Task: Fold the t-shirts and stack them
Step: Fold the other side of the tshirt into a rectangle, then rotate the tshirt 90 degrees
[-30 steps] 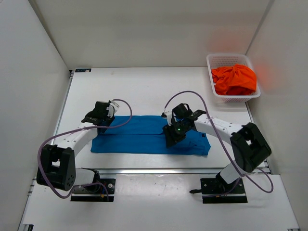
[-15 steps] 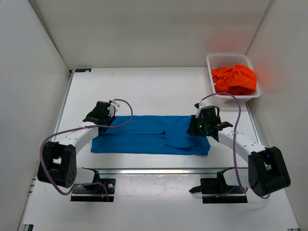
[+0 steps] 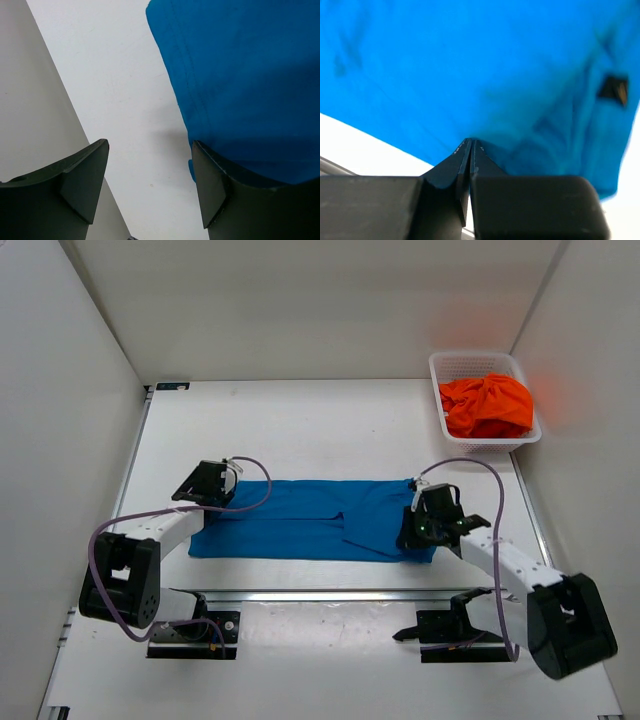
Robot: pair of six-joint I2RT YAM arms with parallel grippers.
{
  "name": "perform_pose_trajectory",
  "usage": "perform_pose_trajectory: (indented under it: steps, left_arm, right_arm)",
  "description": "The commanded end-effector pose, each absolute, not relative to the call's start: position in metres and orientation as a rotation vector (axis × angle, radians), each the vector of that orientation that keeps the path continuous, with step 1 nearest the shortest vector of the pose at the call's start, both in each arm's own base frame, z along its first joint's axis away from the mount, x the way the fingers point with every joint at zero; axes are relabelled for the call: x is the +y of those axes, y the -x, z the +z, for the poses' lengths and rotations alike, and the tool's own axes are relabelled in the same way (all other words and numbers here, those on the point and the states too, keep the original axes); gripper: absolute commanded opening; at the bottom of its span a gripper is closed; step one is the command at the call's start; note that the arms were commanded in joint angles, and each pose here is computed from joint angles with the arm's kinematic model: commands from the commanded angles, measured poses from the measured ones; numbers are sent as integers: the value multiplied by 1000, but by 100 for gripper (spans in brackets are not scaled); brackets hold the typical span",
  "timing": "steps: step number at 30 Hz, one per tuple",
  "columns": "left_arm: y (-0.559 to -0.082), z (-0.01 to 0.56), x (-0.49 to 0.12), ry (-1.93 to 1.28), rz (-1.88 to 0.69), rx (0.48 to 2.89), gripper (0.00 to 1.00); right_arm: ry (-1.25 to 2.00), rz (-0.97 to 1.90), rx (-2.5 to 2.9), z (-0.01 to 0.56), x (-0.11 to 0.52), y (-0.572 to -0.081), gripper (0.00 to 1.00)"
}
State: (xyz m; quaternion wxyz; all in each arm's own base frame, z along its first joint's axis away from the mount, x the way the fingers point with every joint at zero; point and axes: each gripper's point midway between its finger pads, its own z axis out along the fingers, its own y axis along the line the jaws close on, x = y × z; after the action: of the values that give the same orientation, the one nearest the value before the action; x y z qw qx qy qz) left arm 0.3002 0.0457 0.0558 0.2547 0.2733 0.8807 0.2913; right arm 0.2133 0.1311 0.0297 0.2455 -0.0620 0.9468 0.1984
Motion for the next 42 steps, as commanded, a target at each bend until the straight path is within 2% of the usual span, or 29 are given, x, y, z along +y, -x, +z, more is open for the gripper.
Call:
perform_pose_trajectory:
  steps: [1,7,11,13,16,19,22,25,32,35,37,41,42]
  left_arm:
    - [-304,60,51,-708,828,2370,78]
    - [-309,63,52,-698,836,2364,79]
    - [-322,71,60,-598,820,2379,82]
    - [-337,76,63,-516,755,2428,82]
    - [-358,71,58,-424,620,2516,78]
    - [-382,71,53,-383,553,2528,77]
    - [-399,73,51,-361,546,2514,83]
    - [-407,62,58,-305,525,2561,82]
    - [-395,45,44,-433,459,2615,79]
    - [-383,33,45,-445,440,2652,73]
    - [-376,24,48,-455,458,2679,66]
    - [-376,15,50,-473,467,2697,50]
    - [-378,16,46,-488,459,2693,44]
  right_arm:
    - [108,530,2591,28,120,-197,0]
    - [49,509,2542,43,107,-203,1]
    - [-58,406,2484,71,88,-235,12]
    - [-121,350,2447,90,76,-258,27]
    - [-170,268,2445,99,65,-286,40]
    - [-152,206,2490,91,67,-307,48]
    - [-217,132,2518,88,62,-329,51]
    - [-284,61,2539,78,58,-338,53]
    - [-254,-39,2517,76,59,-374,51]
    - [-277,-8,2510,75,60,-385,49]
    - [-300,-2,2528,67,59,-387,47]
    - [-338,14,2569,50,55,-390,36]
    - [-355,7,2580,47,50,-388,24]
